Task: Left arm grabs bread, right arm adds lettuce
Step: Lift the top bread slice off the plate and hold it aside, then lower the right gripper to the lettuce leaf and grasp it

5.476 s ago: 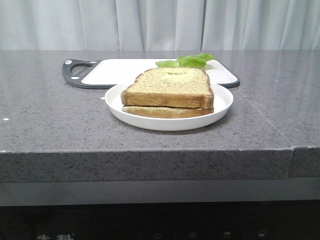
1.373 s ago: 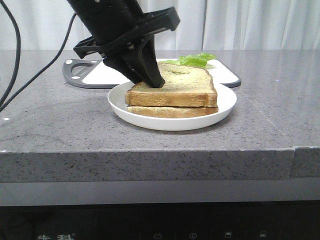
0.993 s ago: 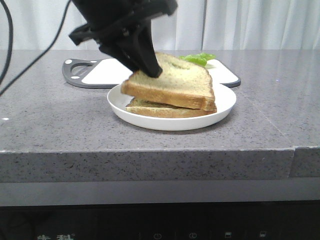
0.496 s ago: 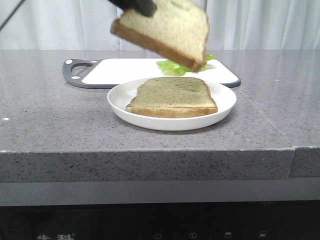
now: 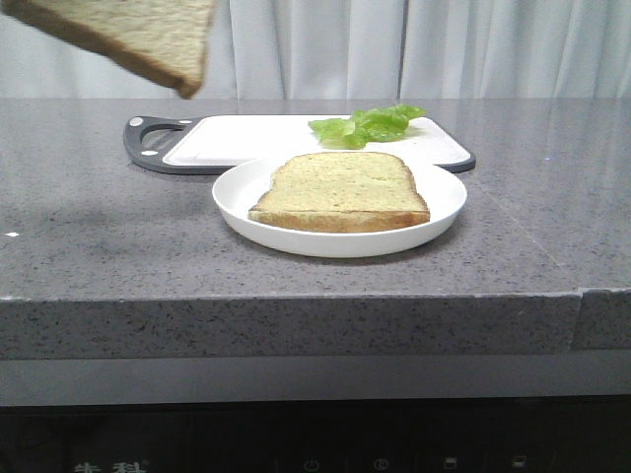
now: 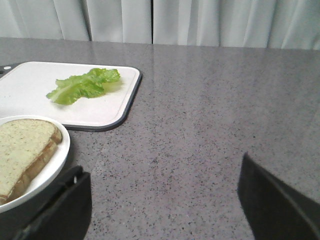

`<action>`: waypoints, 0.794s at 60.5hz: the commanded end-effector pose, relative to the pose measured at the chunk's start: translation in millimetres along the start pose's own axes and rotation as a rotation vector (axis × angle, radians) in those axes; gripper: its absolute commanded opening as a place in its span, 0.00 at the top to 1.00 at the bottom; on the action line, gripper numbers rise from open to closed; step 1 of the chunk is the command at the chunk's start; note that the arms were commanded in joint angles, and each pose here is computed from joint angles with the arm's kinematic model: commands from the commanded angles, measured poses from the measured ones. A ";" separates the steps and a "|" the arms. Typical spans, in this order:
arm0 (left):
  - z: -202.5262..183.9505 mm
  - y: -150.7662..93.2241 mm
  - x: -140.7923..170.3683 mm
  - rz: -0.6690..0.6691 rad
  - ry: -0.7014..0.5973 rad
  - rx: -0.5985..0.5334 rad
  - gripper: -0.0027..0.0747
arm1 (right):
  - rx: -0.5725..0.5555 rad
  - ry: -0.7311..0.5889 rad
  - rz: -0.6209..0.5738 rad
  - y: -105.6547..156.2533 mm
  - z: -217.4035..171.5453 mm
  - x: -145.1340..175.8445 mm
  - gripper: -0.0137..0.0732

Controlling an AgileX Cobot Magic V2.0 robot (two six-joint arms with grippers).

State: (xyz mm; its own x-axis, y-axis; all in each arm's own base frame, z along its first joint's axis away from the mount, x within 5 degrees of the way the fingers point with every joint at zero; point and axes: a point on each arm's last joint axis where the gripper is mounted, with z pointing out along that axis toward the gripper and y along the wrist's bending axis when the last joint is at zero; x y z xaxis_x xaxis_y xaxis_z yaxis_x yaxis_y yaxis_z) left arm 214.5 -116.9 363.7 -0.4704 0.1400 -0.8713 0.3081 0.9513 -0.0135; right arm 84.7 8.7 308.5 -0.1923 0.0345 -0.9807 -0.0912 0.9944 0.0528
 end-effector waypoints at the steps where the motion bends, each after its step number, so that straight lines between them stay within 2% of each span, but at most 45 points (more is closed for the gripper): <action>1: -26.1 7.1 -4.2 -0.033 -0.165 0.006 0.99 | 0.003 -0.069 -0.013 0.2 6.1 -16.9 0.14; 13: -53.4 20.3 31.6 -0.026 -0.221 -0.004 0.99 | 0.005 -0.057 -0.012 0.1 31.0 -20.7 0.14; 27: -81.7 29.3 57.6 -0.044 -0.297 0.022 0.99 | 0.010 0.053 -0.029 1.0 74.9 -42.0 0.14; 36: -87.2 31.6 65.0 -0.044 -0.313 0.025 0.99 | 0.014 0.094 -0.062 1.7 120.7 -67.3 0.14; 41: -87.9 31.3 64.7 -0.044 -0.319 0.030 0.99 | 0.014 0.148 -0.079 2.1 155.7 -78.0 0.14; 48: -87.9 31.3 64.7 -0.044 -0.319 0.030 0.99 | -0.018 0.253 -0.163 10.2 202.7 -86.5 0.14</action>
State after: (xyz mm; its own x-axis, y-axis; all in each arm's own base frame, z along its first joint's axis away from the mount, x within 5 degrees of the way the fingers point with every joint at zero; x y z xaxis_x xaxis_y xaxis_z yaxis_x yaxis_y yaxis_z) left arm 122.1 -50.7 334.5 -0.2862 0.0253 -0.9578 0.2739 0.9601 -0.0564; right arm 272.5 29.0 334.6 -0.4713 -0.0788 -0.8785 -0.1170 0.9928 -0.0263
